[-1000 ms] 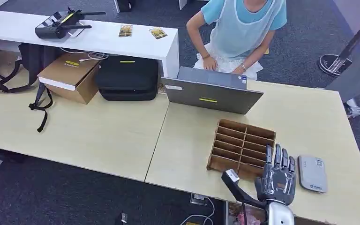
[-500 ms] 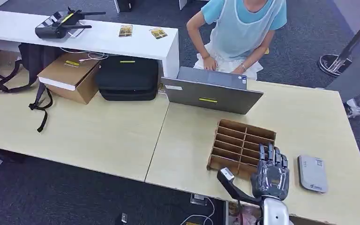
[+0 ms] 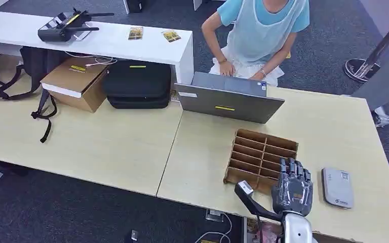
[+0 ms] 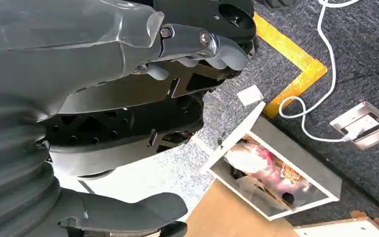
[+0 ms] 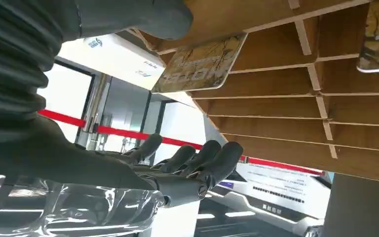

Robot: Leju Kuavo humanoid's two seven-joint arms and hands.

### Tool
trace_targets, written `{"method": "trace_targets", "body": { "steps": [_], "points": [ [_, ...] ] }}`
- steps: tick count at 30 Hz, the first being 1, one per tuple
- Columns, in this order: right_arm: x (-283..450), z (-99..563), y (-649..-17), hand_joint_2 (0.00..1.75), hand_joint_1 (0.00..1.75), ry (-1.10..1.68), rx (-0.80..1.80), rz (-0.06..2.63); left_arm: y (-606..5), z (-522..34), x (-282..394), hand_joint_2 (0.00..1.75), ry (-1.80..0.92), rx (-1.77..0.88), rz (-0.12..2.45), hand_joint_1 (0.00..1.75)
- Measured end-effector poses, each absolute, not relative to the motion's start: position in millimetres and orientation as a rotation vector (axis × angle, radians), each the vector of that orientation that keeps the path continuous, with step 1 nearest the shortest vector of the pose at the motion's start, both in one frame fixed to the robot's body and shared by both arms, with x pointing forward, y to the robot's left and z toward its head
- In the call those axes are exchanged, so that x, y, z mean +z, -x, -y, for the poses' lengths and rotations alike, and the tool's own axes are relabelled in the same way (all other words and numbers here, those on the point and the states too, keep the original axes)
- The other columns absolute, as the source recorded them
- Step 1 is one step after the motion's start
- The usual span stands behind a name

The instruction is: Pass the card to the sensor for recognition and then transmit it.

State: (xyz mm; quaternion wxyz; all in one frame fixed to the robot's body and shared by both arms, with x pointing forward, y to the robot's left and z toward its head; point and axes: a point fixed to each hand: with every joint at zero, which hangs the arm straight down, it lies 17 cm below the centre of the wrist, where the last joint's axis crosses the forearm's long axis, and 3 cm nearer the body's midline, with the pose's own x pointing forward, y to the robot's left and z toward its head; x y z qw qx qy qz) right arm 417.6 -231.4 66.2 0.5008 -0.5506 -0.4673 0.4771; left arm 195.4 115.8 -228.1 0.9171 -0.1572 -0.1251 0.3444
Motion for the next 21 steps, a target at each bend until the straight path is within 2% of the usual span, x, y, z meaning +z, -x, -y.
{"method": "trace_targets", "body": {
  "steps": [2, 3, 13, 16, 18, 21],
  "points": [
    [66.3, 231.4, -417.6, 1.75, 0.56, 1.331, 1.153, 1.13, -195.6, -116.1, -228.1, 1.75, 0.323, 0.708, 0.258, 0.0],
    [66.2, 231.4, -417.5, 1.75, 0.63, 1.331, 1.153, 1.13, -195.6, -116.1, -228.1, 1.75, 0.323, 0.708, 0.258, 0.0],
    [64.5, 232.7, -415.8, 1.75, 0.66, 1.331, 1.15, 1.12, -195.5, -116.1, -228.1, 1.75, 0.323, 0.708, 0.258, 0.0],
    [65.6, 232.8, -415.7, 1.75, 0.84, 1.332, 1.148, 1.12, -195.5, -116.1, -228.1, 1.75, 0.323, 0.708, 0.258, 0.0],
    [65.8, 232.8, -415.7, 1.75, 0.79, 1.331, 1.15, 1.117, -195.5, -116.1, -228.1, 1.75, 0.323, 0.708, 0.258, 0.0],
    [65.4, 232.9, -415.2, 1.75, 0.91, 1.33, 1.151, 1.115, -195.4, -116.1, -228.1, 1.75, 0.323, 0.708, 0.258, 0.0]
  ]
}}
